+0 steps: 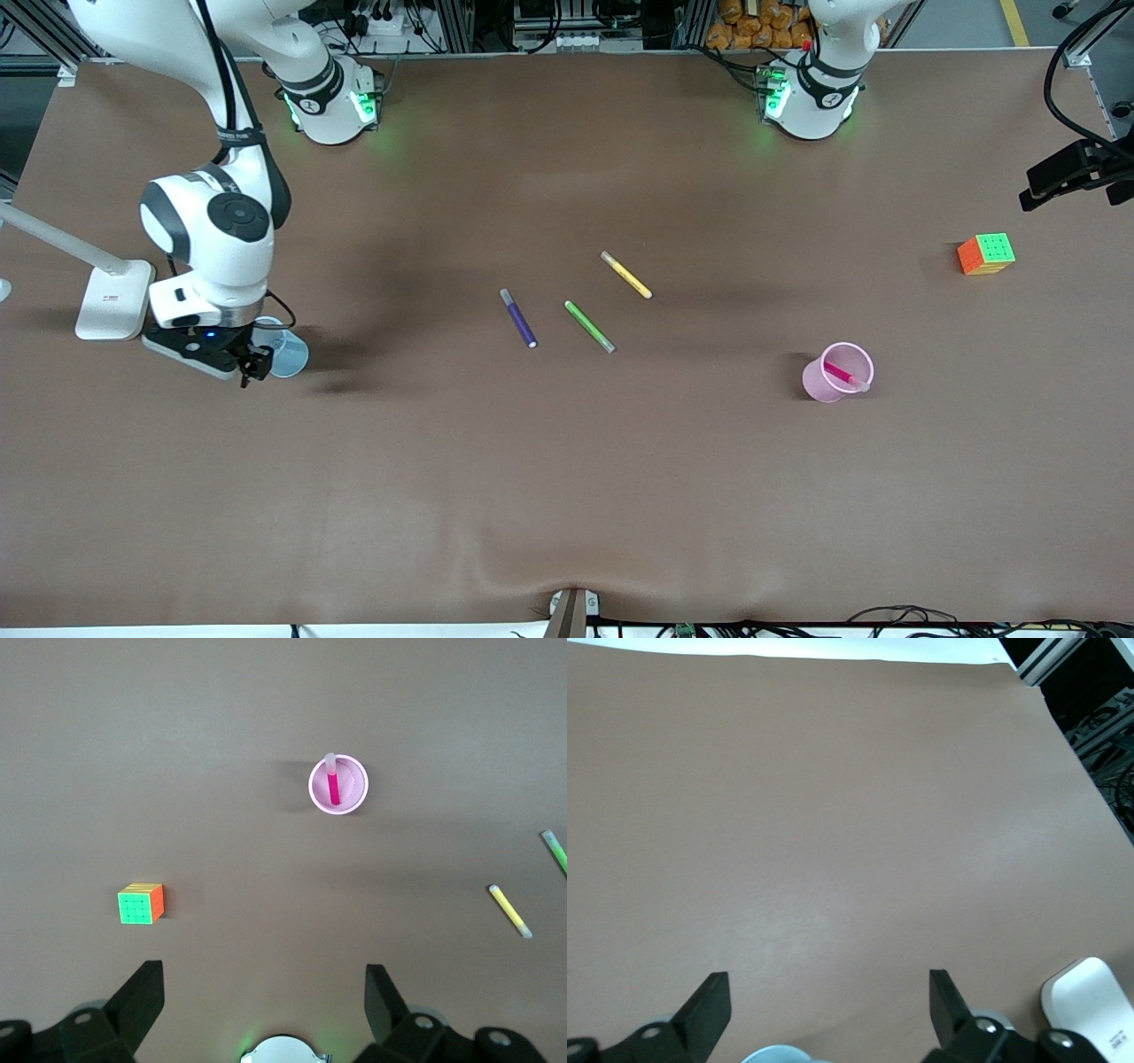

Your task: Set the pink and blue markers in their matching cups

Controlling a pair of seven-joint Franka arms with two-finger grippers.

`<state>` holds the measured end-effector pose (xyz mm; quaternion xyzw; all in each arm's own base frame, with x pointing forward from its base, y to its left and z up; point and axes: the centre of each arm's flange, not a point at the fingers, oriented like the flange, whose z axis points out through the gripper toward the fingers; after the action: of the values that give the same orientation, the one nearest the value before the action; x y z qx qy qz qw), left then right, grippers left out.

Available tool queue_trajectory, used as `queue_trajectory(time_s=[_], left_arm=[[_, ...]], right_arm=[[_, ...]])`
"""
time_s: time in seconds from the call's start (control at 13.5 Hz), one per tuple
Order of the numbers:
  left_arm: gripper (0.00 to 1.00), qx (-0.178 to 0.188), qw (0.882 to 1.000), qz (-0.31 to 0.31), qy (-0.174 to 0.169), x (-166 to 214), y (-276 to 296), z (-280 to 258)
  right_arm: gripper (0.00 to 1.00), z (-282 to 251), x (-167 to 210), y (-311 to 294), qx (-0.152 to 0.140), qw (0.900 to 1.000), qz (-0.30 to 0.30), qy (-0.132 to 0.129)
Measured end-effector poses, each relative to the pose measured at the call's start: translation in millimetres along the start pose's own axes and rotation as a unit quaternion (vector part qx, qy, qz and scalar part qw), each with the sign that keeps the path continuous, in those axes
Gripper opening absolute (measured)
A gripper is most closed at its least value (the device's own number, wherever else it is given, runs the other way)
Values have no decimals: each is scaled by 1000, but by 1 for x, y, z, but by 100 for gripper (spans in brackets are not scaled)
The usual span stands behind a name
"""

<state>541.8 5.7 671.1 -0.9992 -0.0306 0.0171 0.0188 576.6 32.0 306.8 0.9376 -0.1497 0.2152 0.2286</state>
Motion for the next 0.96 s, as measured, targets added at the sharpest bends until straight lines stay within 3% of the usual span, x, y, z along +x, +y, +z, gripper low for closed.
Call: queue_trajectory(time_s=[0.07, 0.22, 0.37, 0.52, 0.74, 0.96], left_arm=[[100, 0, 1000, -1, 0, 0, -1, 0], [100, 0, 1000, -1, 0, 0, -1, 0], [100, 0, 1000, 1, -1, 0, 1, 1], [100, 0, 1000, 3, -2, 0, 3, 1], [100, 1, 1000, 10, -5, -1, 11, 3], [100, -3, 1000, 17, -11, -4, 20, 6]], right_arm=[[100, -2, 8, 4, -2, 1000, 15, -23], [100, -20, 38, 12, 3, 994, 39, -100], [100, -58, 84, 23, 41, 979, 41, -196], [100, -86, 127, 49, 66, 960, 43, -268], [100, -90, 155, 76, 107, 937, 37, -329], [100, -97, 168, 100, 167, 920, -7, -354]])
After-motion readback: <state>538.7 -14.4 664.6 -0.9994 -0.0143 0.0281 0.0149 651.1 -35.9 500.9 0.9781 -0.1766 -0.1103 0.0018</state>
